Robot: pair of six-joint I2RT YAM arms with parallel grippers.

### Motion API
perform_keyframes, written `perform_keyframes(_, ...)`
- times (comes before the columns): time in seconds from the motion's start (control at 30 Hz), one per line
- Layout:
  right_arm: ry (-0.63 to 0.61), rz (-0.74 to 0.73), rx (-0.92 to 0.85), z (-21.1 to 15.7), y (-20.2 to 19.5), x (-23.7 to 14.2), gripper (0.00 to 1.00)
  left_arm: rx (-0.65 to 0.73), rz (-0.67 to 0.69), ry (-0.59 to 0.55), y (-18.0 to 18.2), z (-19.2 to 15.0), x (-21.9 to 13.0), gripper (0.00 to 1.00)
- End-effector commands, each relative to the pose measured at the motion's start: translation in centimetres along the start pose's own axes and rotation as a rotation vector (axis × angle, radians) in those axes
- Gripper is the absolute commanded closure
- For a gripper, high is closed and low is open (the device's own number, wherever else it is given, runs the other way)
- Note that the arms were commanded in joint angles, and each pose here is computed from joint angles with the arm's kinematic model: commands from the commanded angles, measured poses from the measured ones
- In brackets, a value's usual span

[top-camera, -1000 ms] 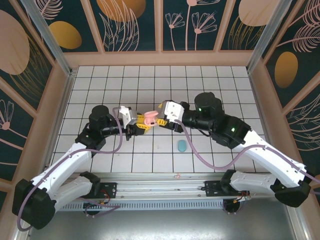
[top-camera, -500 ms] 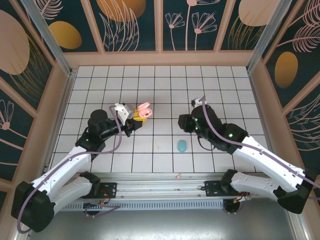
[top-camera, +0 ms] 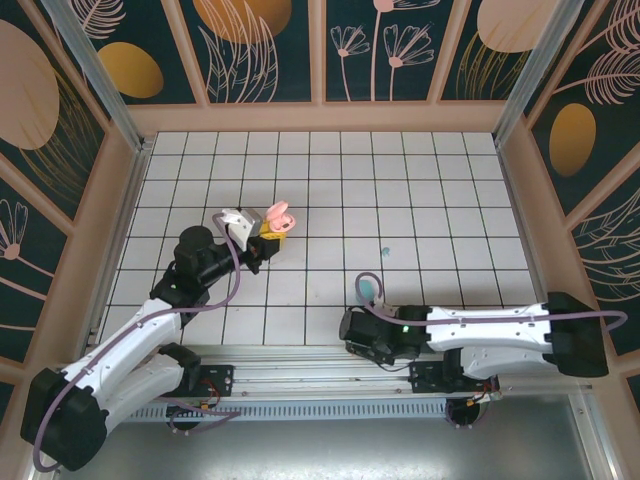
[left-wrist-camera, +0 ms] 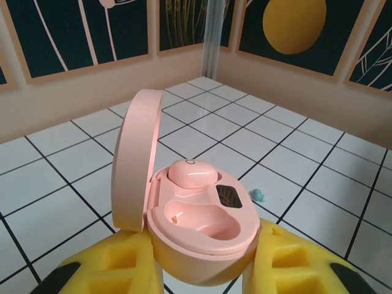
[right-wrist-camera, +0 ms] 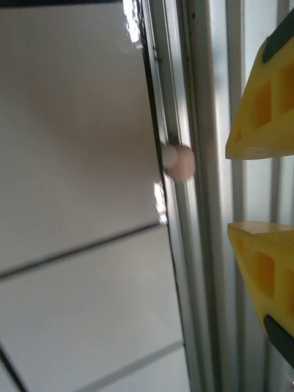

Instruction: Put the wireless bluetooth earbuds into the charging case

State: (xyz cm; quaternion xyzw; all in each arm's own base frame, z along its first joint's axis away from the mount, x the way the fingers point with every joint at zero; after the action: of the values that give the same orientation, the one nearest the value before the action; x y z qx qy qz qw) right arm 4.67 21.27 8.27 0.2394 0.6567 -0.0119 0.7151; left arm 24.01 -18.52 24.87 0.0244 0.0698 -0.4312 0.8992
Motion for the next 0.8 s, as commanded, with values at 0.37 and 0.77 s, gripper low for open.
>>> perform_keyframes(0.37,-0.010,-0.015,0.059,0.7,-1.0,2.7,0.67,0.010,-0.002,-0.077,-0.5,1.5,-1.2,1.00)
perform_keyframes(0.77,0.034,-0.161,-0.081,0.0,-1.1,3.9,0.61,0.023,0.008,-0.077,-0.4,1.6,-1.2,1.00)
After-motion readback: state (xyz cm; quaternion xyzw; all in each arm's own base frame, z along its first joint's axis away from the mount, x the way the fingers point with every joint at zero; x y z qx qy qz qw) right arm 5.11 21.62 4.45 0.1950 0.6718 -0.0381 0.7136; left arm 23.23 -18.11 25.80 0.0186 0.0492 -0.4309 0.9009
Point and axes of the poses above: each hand's point on the last joint's axis, 136 mm out from that joint toward the fingers, its own x axis out along the fingers, its own y axis along the line the jaws close on, z = x × y, the point moved 4 cm from there along -x, back along the fingers, and after that the axes turned 5 degrees about x, right-handed, at the moved point
